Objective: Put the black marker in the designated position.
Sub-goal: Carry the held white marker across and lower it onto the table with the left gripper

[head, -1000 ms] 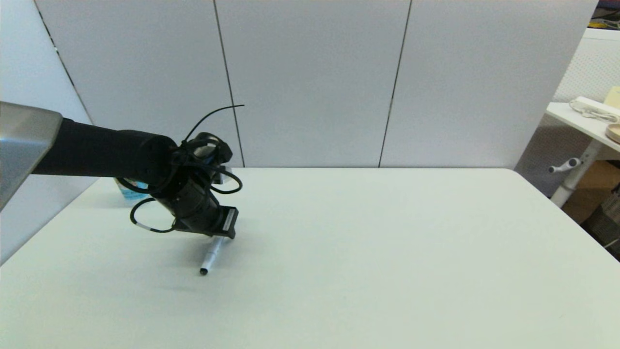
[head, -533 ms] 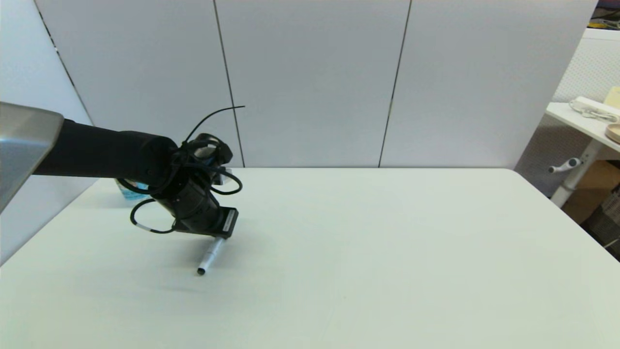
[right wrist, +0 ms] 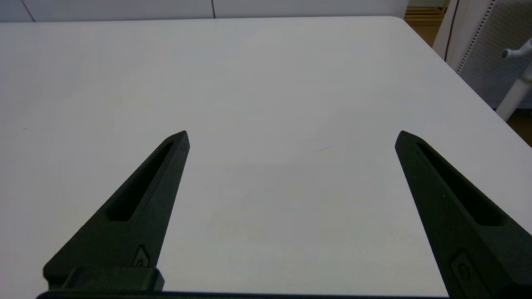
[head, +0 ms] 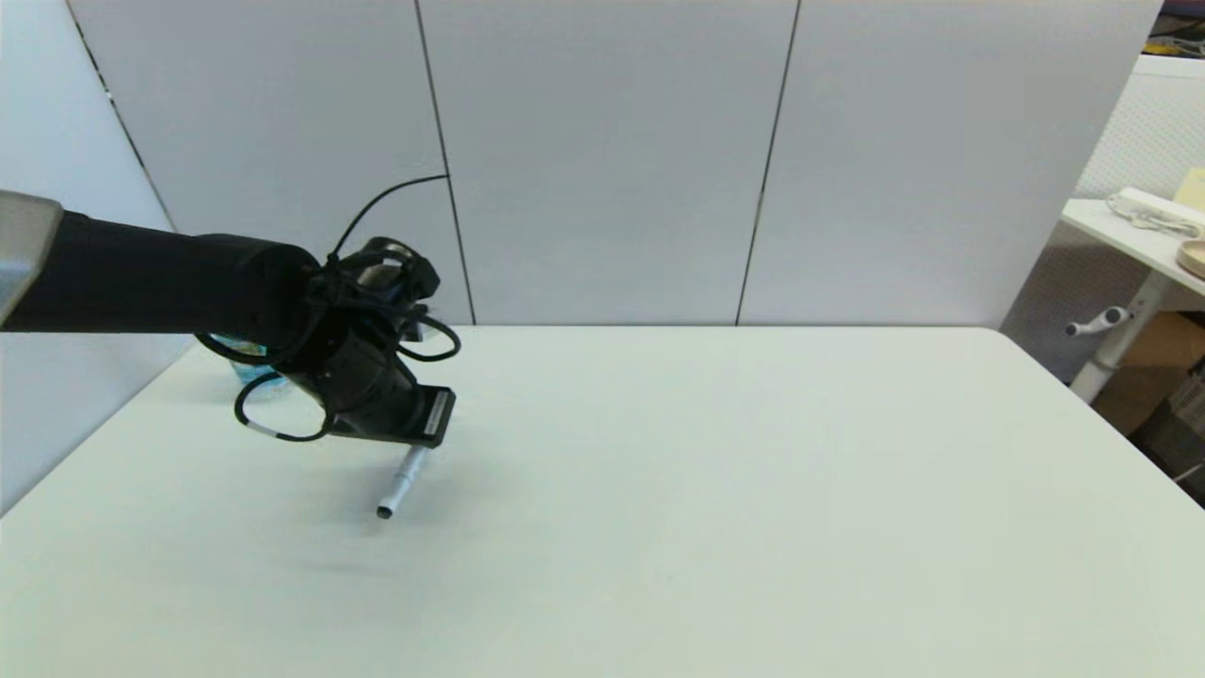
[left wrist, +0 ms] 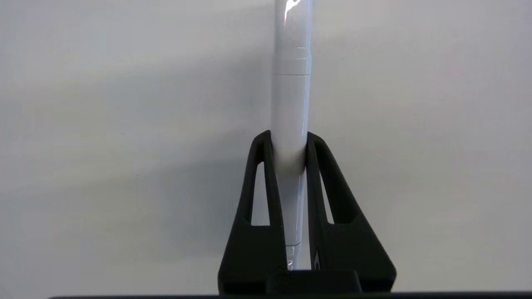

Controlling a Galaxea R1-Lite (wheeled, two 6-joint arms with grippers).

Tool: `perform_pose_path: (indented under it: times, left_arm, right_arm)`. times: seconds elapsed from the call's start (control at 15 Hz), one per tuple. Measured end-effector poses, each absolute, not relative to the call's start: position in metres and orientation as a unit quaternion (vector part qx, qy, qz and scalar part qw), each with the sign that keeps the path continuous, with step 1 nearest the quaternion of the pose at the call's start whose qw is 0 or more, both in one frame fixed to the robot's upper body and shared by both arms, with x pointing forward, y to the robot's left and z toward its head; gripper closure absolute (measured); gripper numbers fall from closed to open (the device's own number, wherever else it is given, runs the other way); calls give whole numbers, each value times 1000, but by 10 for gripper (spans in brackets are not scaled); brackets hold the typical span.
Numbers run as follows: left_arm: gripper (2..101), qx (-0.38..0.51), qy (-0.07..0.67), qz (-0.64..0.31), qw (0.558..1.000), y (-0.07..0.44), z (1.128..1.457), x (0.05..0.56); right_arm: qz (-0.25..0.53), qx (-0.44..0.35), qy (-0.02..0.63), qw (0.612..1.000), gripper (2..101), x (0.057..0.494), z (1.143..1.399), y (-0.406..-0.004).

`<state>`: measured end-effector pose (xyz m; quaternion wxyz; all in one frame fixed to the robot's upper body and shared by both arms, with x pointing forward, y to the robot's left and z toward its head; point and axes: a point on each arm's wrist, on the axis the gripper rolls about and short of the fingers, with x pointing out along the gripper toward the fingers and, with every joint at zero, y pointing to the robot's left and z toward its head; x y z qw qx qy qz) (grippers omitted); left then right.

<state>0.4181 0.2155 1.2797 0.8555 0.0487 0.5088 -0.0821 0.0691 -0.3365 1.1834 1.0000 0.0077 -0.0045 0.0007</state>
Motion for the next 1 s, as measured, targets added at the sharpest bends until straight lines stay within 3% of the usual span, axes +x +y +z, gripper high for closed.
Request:
perform_pose_path:
  times: [0.53,1.0]
  left_arm:
    - [912,85,426,-7,901,309,1329,451]
    - [912,32,427,-17,903,379,1306,494]
  right_arm:
    - [1,7,-5,1000,43,69,1183,-336]
    - [1,7,-4,1000,43,69,1183,-336]
